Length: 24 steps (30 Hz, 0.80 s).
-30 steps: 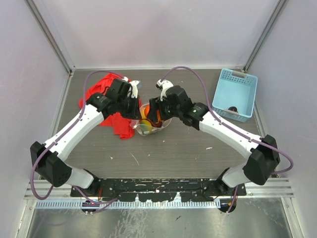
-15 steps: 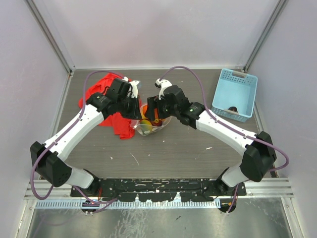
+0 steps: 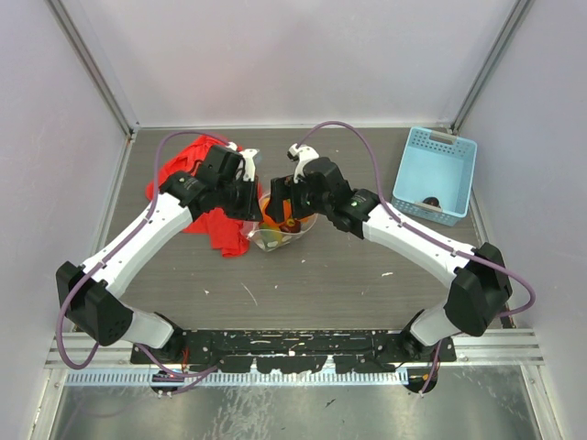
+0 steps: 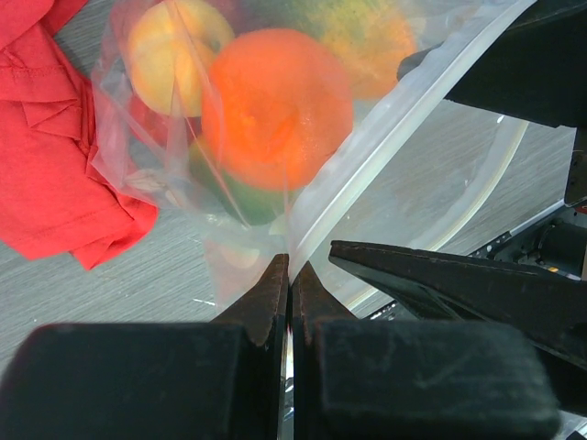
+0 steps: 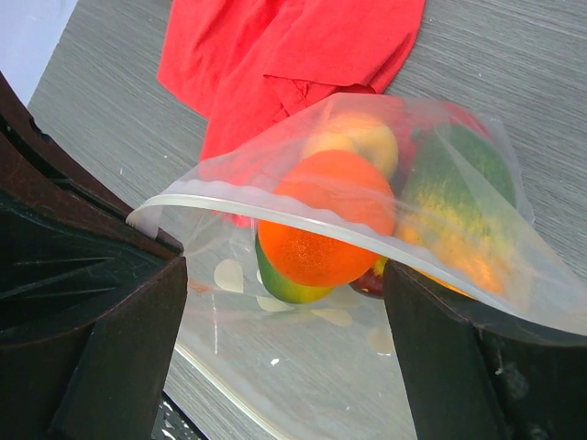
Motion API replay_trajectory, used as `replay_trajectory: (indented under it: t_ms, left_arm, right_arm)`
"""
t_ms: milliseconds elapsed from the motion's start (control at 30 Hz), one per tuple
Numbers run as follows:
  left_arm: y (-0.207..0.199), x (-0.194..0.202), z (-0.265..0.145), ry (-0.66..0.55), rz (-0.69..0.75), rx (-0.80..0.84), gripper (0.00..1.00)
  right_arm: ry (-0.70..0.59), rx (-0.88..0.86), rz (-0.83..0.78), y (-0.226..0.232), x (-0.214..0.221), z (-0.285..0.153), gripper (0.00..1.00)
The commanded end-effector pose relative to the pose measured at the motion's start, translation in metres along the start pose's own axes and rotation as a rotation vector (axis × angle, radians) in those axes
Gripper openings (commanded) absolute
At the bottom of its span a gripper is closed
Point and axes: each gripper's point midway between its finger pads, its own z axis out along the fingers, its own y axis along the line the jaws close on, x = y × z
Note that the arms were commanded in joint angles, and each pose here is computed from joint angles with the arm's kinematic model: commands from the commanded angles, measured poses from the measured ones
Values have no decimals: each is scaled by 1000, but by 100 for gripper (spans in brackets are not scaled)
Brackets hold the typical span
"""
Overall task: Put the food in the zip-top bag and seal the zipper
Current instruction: Place the fake fruit in the zipper food storage bag.
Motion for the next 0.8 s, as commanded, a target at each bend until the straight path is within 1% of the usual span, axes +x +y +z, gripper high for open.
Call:
replay_trajectory:
  t_ms: [0,200,367,500,633,767]
  left_arm:
    - [-11,-17,-14,-77,11,48,0]
    - [-10,-17,-14,-77,10,44,0]
    - [-10,-17,-13,-74,8,46,0]
    - [-11,-16,-12,-69,6,50,0]
    - [-11,-16,-13,-71,7,51,0]
    - [-11,-16,-12,-69,7,50,0]
  right_arm:
    - [-100,-44,-10,19,-37,-26,91]
    - [-100,34,-9,9,-43,-58,90]
    - [-92,74,31,3,-38,-83,88]
    - [-78,149,66,-11,-28,-93,86]
    - [-54,253,117,-32,-11,-94,79]
    - [-39,334,158,-48,3,-83,67]
